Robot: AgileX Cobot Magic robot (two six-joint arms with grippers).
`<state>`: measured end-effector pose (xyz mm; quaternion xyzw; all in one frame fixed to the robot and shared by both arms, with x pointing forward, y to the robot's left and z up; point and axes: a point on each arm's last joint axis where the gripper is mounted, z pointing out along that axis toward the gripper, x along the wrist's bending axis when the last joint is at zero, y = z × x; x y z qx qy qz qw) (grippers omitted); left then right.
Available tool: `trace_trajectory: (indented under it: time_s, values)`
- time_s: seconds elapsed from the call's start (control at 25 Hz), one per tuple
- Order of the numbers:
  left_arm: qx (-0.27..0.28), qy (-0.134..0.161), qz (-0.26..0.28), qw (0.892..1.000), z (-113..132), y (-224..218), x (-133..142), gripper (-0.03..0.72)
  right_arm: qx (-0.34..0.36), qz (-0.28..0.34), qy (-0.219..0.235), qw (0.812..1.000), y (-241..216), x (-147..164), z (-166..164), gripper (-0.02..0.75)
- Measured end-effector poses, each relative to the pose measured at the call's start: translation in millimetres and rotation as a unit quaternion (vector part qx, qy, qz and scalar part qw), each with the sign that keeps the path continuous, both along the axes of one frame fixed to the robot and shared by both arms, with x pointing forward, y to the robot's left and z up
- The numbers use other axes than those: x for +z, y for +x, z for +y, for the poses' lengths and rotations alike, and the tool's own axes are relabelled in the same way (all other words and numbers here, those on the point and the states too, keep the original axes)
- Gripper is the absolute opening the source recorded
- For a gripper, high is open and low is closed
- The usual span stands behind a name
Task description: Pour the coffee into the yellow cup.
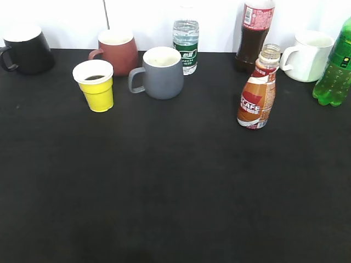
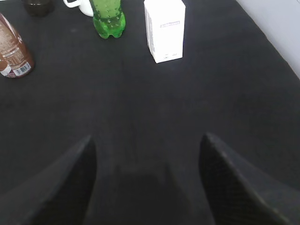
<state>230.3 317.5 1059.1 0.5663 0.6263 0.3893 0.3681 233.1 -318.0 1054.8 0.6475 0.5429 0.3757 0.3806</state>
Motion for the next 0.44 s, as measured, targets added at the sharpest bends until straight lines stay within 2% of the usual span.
trace_trajectory:
  time_s: [0.44]
  values:
    - [0.0, 0.0, 0.0, 1.0, 0.0, 0.0, 0.0, 0.435, 0.0, 0.0, 0.0, 1.0, 0.0, 0.0, 0.0, 0.536]
